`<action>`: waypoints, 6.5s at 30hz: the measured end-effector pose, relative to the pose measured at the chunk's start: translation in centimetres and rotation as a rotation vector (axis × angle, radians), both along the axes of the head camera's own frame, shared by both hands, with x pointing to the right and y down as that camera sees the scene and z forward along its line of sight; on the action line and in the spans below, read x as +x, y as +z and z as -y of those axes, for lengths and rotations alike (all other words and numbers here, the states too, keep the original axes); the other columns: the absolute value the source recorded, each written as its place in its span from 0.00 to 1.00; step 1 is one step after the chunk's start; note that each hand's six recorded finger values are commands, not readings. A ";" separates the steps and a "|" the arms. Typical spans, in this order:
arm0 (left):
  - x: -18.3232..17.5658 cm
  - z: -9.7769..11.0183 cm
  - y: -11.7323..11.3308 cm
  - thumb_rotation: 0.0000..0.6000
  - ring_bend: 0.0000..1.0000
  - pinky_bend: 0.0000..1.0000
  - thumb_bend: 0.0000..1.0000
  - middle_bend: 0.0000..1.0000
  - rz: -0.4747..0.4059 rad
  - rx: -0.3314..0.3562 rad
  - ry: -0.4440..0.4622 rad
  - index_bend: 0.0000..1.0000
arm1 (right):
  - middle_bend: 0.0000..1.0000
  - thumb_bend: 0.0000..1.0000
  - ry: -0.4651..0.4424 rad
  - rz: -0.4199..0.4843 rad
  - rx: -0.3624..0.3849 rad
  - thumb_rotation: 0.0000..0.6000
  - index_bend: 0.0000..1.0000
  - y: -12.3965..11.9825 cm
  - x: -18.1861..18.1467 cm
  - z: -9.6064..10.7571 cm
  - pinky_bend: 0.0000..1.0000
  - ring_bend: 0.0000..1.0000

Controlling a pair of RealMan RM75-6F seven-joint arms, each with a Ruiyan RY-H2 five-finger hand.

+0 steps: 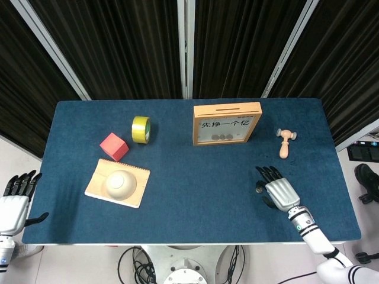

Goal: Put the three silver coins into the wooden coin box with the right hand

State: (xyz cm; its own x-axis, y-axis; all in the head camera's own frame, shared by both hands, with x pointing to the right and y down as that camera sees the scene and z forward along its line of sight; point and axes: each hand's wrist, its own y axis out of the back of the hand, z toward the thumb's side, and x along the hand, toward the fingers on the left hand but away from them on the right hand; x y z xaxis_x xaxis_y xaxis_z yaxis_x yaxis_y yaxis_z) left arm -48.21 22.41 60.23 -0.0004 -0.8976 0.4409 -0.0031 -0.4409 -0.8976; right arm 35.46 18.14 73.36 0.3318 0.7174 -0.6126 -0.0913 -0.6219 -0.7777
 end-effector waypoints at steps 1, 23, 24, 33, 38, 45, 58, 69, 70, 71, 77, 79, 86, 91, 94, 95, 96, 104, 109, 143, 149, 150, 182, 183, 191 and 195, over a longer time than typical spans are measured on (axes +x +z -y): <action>0.0 0.0 0.0 1.00 0.00 0.00 0.00 0.00 0.000 0.000 0.000 0.02 | 0.00 0.26 0.001 0.000 0.000 1.00 0.40 0.0 0.0 0.0 0.00 0.00; -0.4 0.0 0.7 1.00 0.00 0.00 0.00 0.00 -0.005 -0.022 -0.001 0.02 | 0.02 0.30 0.008 -0.011 0.015 1.00 0.54 0.7 -0.1 0.2 0.00 0.00; -0.4 0.0 0.7 1.00 0.00 0.00 0.00 0.00 -0.006 -0.022 0.000 0.02 | 0.02 0.30 0.008 -0.011 0.017 1.00 0.54 0.7 -0.1 0.2 0.00 0.00; -0.4 0.2 0.7 1.00 0.00 0.00 0.00 0.00 -0.010 -0.014 0.003 0.02 | 0.02 0.30 -0.007 -0.010 0.047 1.00 0.48 0.6 -0.1 0.3 0.00 0.00; -0.4 0.1 0.6 1.00 0.00 0.00 0.00 0.00 -0.010 -0.013 0.002 0.02 | 0.02 0.30 -0.008 -0.003 0.051 1.00 0.40 0.5 -0.1 0.3 0.00 0.00; -0.3 0.1 0.6 1.00 0.00 0.00 0.00 0.00 -0.011 -0.010 0.003 0.02 | 0.02 0.30 -0.009 0.010 0.058 1.00 0.39 0.3 -0.1 0.4 0.00 0.00; -0.3 0.0 0.6 1.00 0.00 0.00 0.00 0.00 -0.010 -0.015 0.003 0.02 | 0.04 0.34 -0.002 0.032 0.075 1.00 0.55 0.2 -0.2 0.6 0.00 0.00; -0.2 0.0 0.6 1.00 0.00 0.00 0.00 0.00 -0.013 -0.017 0.006 0.02 | 0.05 0.45 -0.013 0.027 0.083 1.00 0.63 0.2 -0.1 0.9 0.00 0.00; -0.1 0.1 0.6 1.00 0.00 0.00 0.00 0.00 -0.013 -0.017 0.007 0.02 | 0.05 0.45 -0.011 0.032 0.083 1.00 0.64 0.1 -0.1 0.9 0.00 0.00; -0.1 0.1 0.5 1.00 0.00 0.00 0.00 0.00 -0.013 -0.016 0.007 0.02 | 0.05 0.46 -0.009 0.035 0.083 1.00 0.65 0.1 -0.1 0.9 0.00 0.00; 0.0 0.1 0.3 1.00 0.00 0.00 0.00 0.00 -0.015 -0.010 0.009 0.02 | 0.05 0.47 0.004 0.074 0.099 1.00 0.68 -1.0 -0.5 1.6 0.00 0.00; 0.1 0.1 0.2 1.00 0.00 0.00 0.00 0.00 -0.015 -0.008 0.011 0.02 | 0.05 0.47 0.017 0.104 0.114 1.00 0.69 -1.9 -0.9 2.2 0.00 0.00; 0.4 0.2 -0.3 1.00 0.00 0.00 0.00 0.00 -0.019 0.010 0.019 0.02 | 0.06 0.48 0.062 0.239 0.212 1.00 0.71 -7.5 -2.8 6.3 0.00 0.00; 0.7 0.2 -0.4 1.00 0.00 0.00 0.00 0.00 -0.025 0.021 0.027 0.02 | 0.06 0.48 0.118 0.356 0.293 1.00 0.73 -13.3 -5.2 11.6 0.00 0.00; 1.0 0.1 -0.5 1.00 0.00 0.00 0.00 0.00 -0.030 0.025 0.038 0.02 | 0.07 0.48 0.132 0.378 0.352 1.00 0.75 -16.3 -6.7 15.4 0.00 0.00; 1.1 0.1 -0.5 1.00 0.00 0.00 0.00 0.00 -0.033 0.025 0.041 0.02 | 0.08 0.48 0.126 0.373 0.372 1.00 0.75 -17.0 -7.1 16.3 0.00 0.00; 1.2 0.1 -0.4 1.00 0.00 0.00 0.00 0.00 -0.036 0.026 0.043 0.02 | 0.08 0.48 0.115 0.363 0.392 1.00 0.76 -17.5 -7.6 17.0 0.00 0.00; 2.0 0.2 -0.2 1.00 0.00 0.00 0.00 0.00 -0.056 0.023 0.064 0.02 | 0.08 0.48 0.089 0.254 0.439 1.00 0.78 -18.0 -11.7 21.8 0.00 0.00; 1.7 0.1 -0.4 1.00 0.00 0.00 0.00 0.00 -0.052 0.019 0.056 0.02 | 0.08 0.48 0.141 0.159 0.395 1.00 0.78 -15.9 -13.2 24.5 0.00 0.00; 1.2 0.4 -0.2 1.00 0.00 0.00 0.00 0.00 -0.045 0.008 0.040 0.02 | 0.09 0.48 0.273 0.030 0.186 1.00 0.79 -10.2 -14.8 26.8 0.00 0.00; 1.1 0.4 -0.3 1.00 0.00 0.00 0.00 0.00 -0.043 0.007 0.037 0.02 | 0.09 0.48 0.278 0.027 0.178 1.00 0.79 -9.9 -14.8 26.7 0.00 0.00; 1.1 0.4 -0.3 1.00 0.00 0.00 0.00 0.00 -0.042 0.008 0.036 0.02 | 0.09 0.48 0.279 0.028 0.177 1.00 0.79 -9.9 -14.7 26.7 0.00 0.00; 1.3 0.6 -0.4 1.00 0.00 0.00 0.00 0.00 -0.040 0.009 0.038 0.02 | 0.00 0.44 0.218 0.070 0.204 1.00 0.00 -10.7 -14.1 26.1 0.00 0.00; 1.3 0.7 -0.4 1.00 0.00 0.00 0.00 0.00 -0.040 0.009 0.039 0.02 | 0.00 0.44 0.214 0.074 0.211 1.00 0.00 -10.8 -14.0 26.1 0.00 0.00; 1.7 0.8 -0.6 1.00 0.00 0.00 0.00 0.00 -0.035 0.012 0.046 0.02 | 0.00 0.43 0.186 0.113 0.254 1.00 0.00 -12.0 -13.0 25.7 0.00 0.00; 1.8 0.9 -0.8 1.00 0.00 0.00 0.00 0.00 -0.034 0.019 0.046 0.02 | 0.00 0.41 0.179 0.127 0.275 1.00 0.00 -12.9 -12.1 24.9 0.00 0.00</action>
